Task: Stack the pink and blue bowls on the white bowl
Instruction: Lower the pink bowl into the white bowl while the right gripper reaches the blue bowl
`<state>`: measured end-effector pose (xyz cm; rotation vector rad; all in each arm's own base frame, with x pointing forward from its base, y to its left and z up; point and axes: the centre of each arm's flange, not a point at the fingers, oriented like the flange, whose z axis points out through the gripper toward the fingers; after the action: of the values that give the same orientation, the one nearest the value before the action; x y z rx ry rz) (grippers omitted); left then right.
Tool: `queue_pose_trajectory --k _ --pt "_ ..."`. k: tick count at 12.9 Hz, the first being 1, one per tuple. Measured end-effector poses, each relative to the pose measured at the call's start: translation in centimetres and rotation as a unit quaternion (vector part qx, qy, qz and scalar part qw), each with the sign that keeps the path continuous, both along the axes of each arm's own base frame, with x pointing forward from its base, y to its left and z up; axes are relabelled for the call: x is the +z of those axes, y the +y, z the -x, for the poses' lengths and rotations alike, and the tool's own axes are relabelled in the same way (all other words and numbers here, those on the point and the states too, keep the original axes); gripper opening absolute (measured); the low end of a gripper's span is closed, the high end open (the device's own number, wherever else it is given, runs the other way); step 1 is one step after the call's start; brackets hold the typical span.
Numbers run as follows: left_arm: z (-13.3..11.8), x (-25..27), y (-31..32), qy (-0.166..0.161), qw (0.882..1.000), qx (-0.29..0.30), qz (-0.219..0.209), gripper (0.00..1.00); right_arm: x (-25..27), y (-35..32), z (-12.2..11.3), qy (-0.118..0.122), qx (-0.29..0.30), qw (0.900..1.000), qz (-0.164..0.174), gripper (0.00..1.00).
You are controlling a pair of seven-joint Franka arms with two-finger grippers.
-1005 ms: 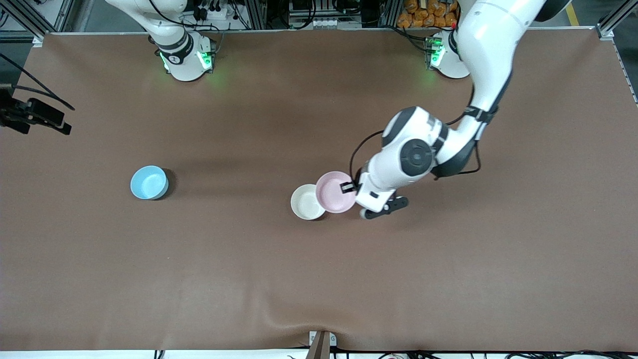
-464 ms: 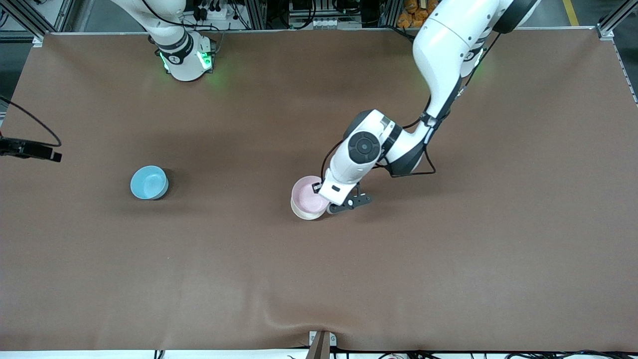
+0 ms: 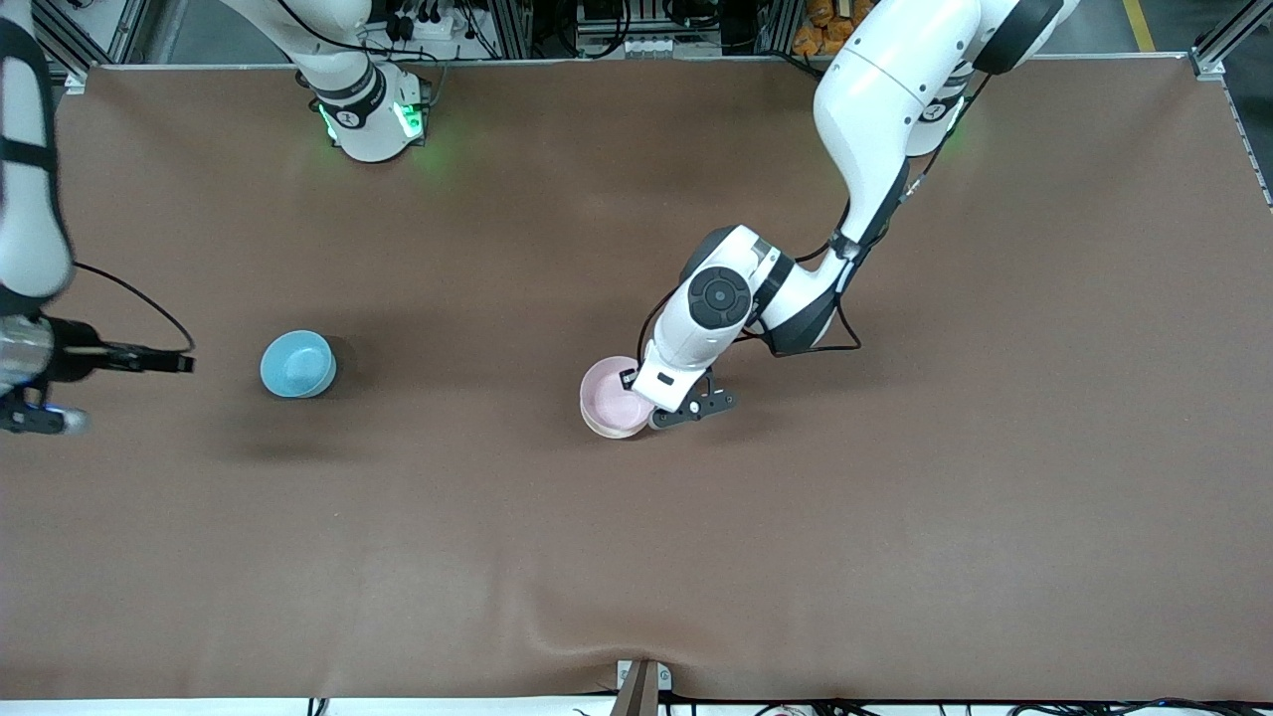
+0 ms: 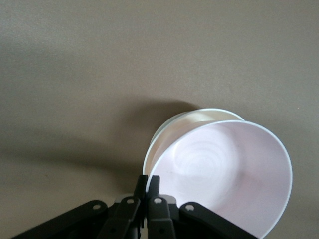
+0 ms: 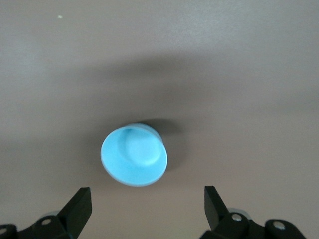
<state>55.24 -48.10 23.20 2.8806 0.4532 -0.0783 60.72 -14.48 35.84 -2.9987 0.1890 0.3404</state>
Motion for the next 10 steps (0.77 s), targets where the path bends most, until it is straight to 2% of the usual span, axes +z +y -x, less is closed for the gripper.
queue_pose_trajectory --k 2,3,6,8,9,10 --pt "-0.1 -0.5 0.0 -0.004 1.000 0.002 0.003 0.03 -4.3 0.5 0.7 -0.011 -0.001 1.000 0.004 1.00" --pt "-0.1 -0.5 -0.1 -0.006 1.000 0.003 0.005 0.10 -5.7 0.6 1.3 -0.012 -0.002 1.000 0.005 1.00" --pt "-0.6 0.3 -0.4 -0.022 1.000 0.004 0.015 0.42 -8.2 0.8 2.4 -0.024 -0.005 1.000 0.010 1.00" --pt "-2.0 3.0 0.3 -0.040 0.999 0.010 0.016 0.62 -10.6 0.7 3.8 -0.034 -0.011 0.999 0.015 1.00" --pt "-2.8 5.4 1.3 -0.045 0.999 0.009 0.002 0.73 -12.1 0.6 4.8 -0.038 -0.013 0.999 0.017 0.94" --pt "-3.6 8.4 2.7 -0.050 0.999 0.008 -0.018 0.81 -13.1 0.6 5.7 -0.040 -0.014 0.999 0.018 0.94"
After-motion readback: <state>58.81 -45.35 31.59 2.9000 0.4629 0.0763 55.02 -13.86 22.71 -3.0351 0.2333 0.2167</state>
